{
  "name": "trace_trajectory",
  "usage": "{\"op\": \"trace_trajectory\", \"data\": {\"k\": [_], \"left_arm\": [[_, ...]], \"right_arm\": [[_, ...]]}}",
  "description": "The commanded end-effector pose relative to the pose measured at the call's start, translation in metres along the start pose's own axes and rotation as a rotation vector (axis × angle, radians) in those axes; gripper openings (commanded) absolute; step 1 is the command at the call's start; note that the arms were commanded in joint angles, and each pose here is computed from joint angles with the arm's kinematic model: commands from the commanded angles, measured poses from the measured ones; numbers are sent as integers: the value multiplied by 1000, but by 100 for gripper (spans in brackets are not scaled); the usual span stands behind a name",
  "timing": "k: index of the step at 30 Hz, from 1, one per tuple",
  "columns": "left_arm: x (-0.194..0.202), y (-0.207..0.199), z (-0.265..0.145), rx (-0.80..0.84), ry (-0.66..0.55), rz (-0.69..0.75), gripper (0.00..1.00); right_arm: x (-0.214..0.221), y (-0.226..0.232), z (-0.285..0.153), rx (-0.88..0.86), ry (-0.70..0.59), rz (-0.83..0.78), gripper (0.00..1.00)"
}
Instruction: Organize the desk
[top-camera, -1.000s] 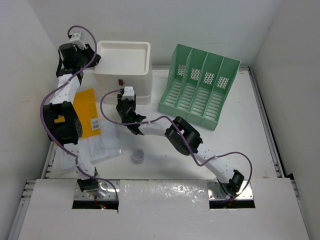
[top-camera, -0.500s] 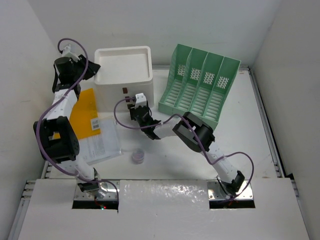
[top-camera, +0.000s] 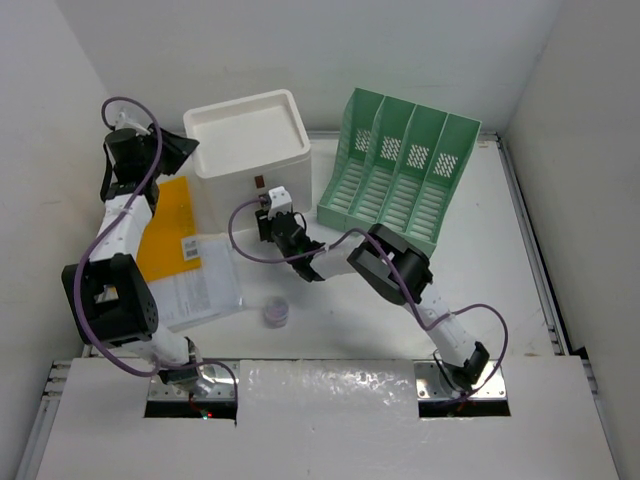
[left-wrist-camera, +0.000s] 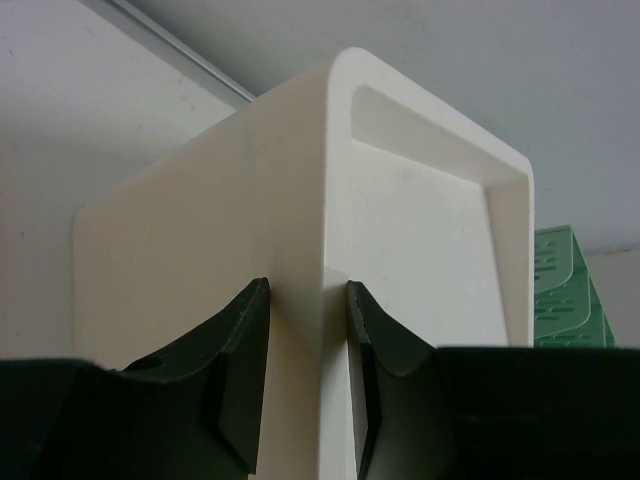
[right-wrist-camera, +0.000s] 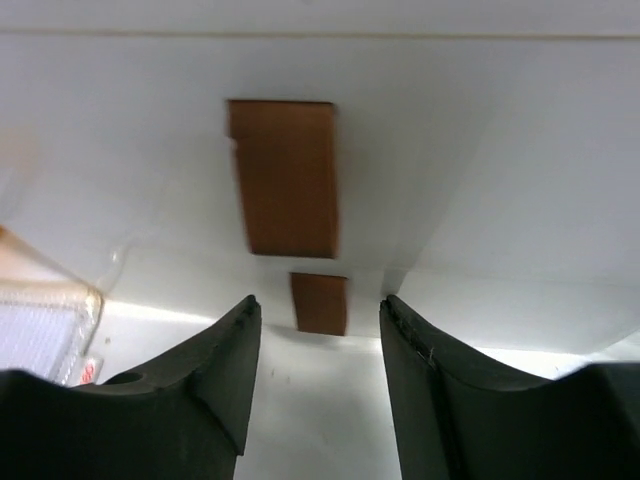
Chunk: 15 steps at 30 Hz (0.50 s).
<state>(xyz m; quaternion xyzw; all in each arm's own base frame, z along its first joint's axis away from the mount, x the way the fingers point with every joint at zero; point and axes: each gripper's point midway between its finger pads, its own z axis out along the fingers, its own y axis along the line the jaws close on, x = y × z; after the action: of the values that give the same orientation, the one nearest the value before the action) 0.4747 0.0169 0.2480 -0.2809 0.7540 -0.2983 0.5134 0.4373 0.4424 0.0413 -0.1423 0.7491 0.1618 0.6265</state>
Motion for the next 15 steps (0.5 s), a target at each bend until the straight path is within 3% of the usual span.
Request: {"op": "trace_trajectory", "data": {"k": [1, 8, 11, 15], "left_arm": [[98, 10, -26, -61, 378, -274, 0], [102, 16, -17, -68, 407, -277, 0], [104, 16, -14, -59, 423, -272, 0], [103, 18, -9, -55, 436, -254, 0]], "right_arm": [[-76, -7, 25, 16, -223, 104, 49], [-85, -7, 37, 42, -280, 122, 31], [-81, -12, 34, 56, -279, 113, 28], [-80, -25, 32, 61, -290, 118, 13]]}}
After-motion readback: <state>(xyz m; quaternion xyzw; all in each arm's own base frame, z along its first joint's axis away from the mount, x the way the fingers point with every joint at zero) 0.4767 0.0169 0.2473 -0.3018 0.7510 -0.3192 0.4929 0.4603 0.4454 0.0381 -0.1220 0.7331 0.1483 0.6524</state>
